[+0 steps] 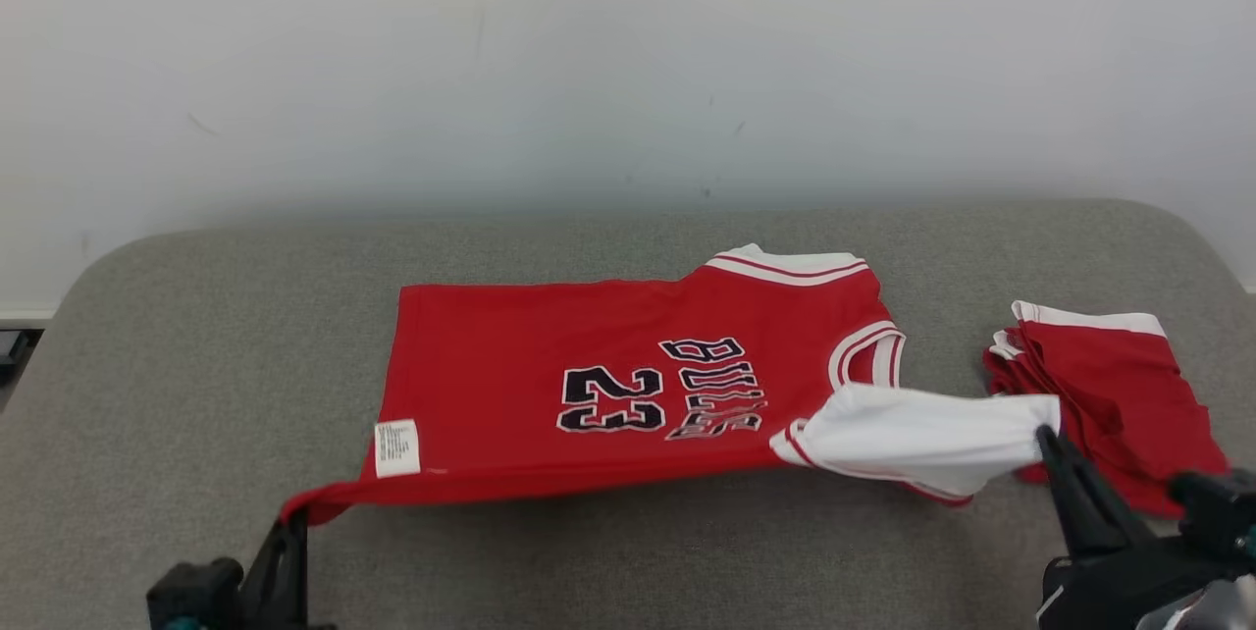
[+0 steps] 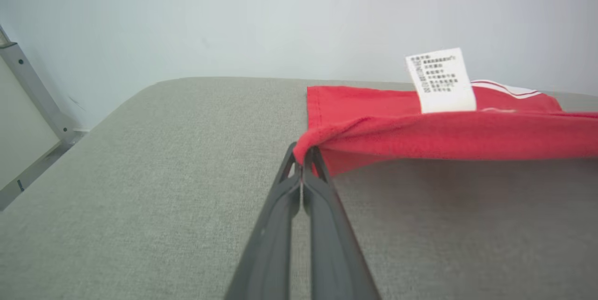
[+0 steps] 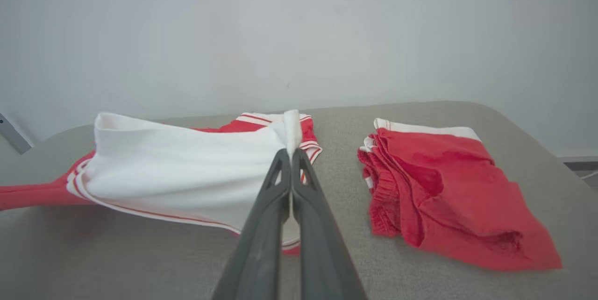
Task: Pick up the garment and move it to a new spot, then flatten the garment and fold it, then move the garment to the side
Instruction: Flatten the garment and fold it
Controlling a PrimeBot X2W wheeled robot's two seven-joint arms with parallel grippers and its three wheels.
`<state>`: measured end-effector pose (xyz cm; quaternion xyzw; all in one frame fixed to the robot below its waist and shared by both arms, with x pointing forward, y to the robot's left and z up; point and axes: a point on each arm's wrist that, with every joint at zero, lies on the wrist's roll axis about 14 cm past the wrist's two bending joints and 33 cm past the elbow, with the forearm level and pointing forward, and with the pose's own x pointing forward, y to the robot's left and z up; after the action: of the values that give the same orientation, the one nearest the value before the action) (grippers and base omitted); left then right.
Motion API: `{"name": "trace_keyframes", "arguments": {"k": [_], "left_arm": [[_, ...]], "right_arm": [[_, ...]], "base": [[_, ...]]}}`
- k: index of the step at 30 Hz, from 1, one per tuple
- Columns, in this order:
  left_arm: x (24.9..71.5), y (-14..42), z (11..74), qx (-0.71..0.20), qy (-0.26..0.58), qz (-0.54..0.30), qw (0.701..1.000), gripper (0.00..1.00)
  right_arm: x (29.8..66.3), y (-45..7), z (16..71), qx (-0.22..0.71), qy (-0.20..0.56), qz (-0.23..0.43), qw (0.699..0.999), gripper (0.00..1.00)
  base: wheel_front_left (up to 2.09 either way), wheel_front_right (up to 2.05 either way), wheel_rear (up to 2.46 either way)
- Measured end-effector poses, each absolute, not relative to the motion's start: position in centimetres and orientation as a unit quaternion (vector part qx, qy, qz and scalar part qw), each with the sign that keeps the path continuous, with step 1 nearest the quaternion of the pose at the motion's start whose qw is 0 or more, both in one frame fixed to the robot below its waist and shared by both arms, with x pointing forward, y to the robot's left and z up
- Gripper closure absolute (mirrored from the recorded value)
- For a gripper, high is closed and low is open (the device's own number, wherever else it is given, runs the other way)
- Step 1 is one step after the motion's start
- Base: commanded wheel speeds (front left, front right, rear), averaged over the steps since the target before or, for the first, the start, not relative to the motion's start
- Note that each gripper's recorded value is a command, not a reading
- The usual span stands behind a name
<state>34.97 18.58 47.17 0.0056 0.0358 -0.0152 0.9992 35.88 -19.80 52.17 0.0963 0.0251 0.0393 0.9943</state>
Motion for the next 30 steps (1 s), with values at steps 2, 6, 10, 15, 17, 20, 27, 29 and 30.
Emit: {"name": "trace_keyframes", "arguments": {"k": [2, 6, 10, 15, 17, 20, 27, 29, 30], "left_arm": [[35.6, 18.7, 48.8, 0.009, 0.011, -0.016, 1.0, 1.0], [36.0, 18.5, 50.7, 0.011, -0.02, -0.021, 1.0, 1.0], [36.1, 18.4, 52.4, 0.03, -0.047, -0.031, 0.998, 1.0], [36.1, 18.0, 54.1, 0.039, -0.07, -0.04, 0.996, 1.0], [36.1, 18.0, 54.1, 0.04, -0.068, -0.042, 0.996, 1.0], [36.0, 17.4, 53.6, 0.037, -0.055, -0.051, 0.997, 1.0], [37.1, 15.1, 51.4, 0.026, 0.002, -0.096, 0.995, 1.0], [38.8, 14.5, 51.5, 0.033, 0.012, -0.112, 0.993, 1.0], [39.9, 14.2, 51.9, 0.038, 0.013, -0.117, 0.992, 1.0]], "right_arm": [[36.3, -20.1, 54.0, 0.086, -0.004, 0.039, 0.996, 1.0], [36.4, -20.1, 55.8, 0.08, -0.03, 0.042, 0.995, 1.0], [36.3, -20.0, 57.5, 0.073, -0.055, 0.047, 0.995, 1.0], [36.2, -19.8, 58.3, 0.067, -0.063, 0.051, 0.994, 1.0], [36.1, -19.3, 57.9, 0.066, -0.049, 0.059, 0.995, 1.0], [35.7, -17.7, 56.2, 0.067, -0.013, 0.085, 0.994, 1.0], [37.6, -12.8, 53.6, 0.052, 0.07, 0.189, 0.978, 1.0], [39.9, -12.1, 53.9, 0.035, 0.082, 0.205, 0.975, 1.0], [41.2, -11.7, 54.2, 0.029, 0.087, 0.212, 0.973, 1.0]], "base": [[0.0, 0.0, 0.0], [0.0, 0.0, 0.0], [0.0, 0.0, 0.0], [0.0, 0.0, 0.0], [0.0, 0.0, 0.0], [0.0, 0.0, 0.0], [0.0, 0.0, 0.0], [0.0, 0.0, 0.0], [0.0, 0.0, 0.0]]}}
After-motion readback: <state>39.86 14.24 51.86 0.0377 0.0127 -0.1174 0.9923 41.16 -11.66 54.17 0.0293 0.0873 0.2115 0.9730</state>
